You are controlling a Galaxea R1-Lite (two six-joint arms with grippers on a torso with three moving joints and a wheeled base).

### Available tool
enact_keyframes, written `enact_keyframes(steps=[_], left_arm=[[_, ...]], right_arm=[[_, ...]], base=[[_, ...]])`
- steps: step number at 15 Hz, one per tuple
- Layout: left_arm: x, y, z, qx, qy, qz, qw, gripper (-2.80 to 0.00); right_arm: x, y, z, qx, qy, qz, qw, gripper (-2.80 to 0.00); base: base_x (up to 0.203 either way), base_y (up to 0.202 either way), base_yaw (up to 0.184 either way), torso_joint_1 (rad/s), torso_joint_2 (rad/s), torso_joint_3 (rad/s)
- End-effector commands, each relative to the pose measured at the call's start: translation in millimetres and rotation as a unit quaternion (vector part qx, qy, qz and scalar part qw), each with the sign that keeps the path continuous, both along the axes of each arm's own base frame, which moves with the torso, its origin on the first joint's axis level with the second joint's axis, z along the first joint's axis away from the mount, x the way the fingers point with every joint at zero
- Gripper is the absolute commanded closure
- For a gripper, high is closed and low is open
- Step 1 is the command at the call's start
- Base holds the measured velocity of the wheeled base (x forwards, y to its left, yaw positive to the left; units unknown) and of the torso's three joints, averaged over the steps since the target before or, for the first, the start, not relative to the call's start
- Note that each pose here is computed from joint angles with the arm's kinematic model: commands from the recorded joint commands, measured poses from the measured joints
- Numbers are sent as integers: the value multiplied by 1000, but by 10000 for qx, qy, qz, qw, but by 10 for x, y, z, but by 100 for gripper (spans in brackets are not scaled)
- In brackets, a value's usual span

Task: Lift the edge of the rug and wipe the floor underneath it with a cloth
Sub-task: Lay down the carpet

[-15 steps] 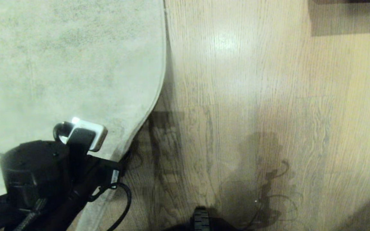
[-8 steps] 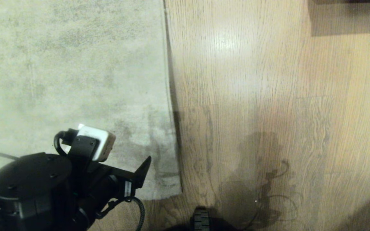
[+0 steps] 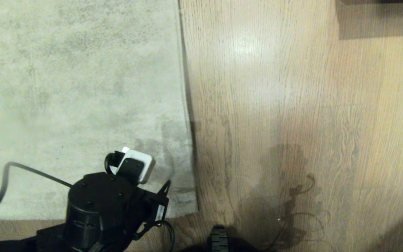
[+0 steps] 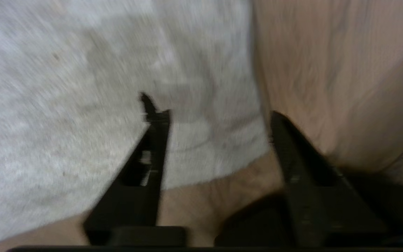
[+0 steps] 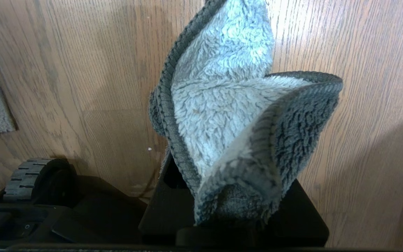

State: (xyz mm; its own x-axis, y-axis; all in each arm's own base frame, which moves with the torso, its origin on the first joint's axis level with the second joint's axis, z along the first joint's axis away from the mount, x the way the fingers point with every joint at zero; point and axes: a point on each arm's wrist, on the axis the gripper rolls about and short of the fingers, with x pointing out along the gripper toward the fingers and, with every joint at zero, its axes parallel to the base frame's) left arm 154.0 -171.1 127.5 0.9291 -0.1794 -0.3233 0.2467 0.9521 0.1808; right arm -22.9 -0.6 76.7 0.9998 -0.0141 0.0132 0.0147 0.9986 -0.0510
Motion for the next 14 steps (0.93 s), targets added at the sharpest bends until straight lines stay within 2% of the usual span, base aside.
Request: enact_keyframes(steps=[1, 8, 14], left_arm=[[53, -30, -248, 428, 314, 97, 9985, 0], [344, 73, -673, 1079, 914, 668, 9877, 0], [545, -34, -1015, 1424, 1280, 780, 9784, 0]], right_arm=[[1, 0, 1, -4, 5, 1, 10000, 0], [1, 0, 1, -4, 5, 1, 10000, 0], [1, 0, 1, 1, 5, 1, 10000, 0]], base=[[0, 0, 0, 0, 0, 0], [0, 0, 0, 0, 0, 0], [0, 0, 0, 0, 0, 0]])
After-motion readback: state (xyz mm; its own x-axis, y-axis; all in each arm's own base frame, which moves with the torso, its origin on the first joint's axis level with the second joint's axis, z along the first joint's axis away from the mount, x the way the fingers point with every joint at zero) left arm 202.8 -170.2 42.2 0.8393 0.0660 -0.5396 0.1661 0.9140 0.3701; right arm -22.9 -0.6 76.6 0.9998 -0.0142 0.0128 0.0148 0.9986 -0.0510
